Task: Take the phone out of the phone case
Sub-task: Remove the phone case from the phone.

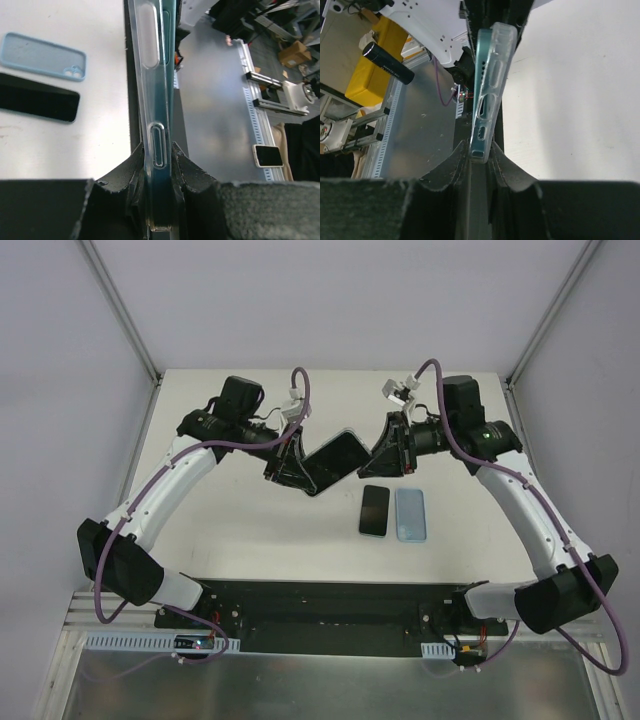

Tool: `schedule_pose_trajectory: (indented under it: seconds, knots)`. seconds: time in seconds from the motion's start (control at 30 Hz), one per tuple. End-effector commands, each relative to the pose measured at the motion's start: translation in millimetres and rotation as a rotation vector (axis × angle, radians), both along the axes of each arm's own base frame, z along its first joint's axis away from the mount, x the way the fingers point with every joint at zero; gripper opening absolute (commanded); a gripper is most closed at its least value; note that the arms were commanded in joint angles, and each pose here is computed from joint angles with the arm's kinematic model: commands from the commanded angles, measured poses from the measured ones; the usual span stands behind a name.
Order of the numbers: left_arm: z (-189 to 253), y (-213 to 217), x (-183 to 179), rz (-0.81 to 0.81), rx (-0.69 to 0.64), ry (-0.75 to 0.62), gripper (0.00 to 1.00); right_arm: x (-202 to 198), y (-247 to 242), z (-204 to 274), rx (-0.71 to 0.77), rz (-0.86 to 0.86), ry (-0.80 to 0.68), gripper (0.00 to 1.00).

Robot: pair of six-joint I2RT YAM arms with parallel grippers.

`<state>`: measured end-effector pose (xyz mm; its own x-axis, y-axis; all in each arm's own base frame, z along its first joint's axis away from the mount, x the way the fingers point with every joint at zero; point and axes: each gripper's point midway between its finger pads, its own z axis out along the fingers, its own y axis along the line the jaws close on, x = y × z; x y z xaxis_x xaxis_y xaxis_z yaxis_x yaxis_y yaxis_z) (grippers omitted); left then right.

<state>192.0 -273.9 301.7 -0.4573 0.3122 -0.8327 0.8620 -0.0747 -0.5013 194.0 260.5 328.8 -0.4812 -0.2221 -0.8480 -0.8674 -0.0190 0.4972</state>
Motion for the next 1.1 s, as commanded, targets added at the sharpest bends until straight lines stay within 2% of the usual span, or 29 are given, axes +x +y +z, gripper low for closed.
schedule_pose_trajectory:
  seconds: [0.0, 0.27, 0.8, 1.07]
  knots:
    - [31, -3, -22, -0.149, -0.162, -0.005, 0.0, -37, -3, 39, 0.107, 0.188, -0.194, 0.0]
    - [27, -6, -32, -0.185, -0.168, 0.018, 0.0, -56, 1, 47, 0.12, 0.268, -0.209, 0.0]
    - [19, -17, -62, -0.317, -0.189, 0.115, 0.0, -62, 1, 52, 0.147, 0.315, -0.209, 0.0]
    - [23, -19, -63, -0.336, -0.193, 0.141, 0.0, -66, 1, 58, 0.171, 0.341, -0.223, 0.0]
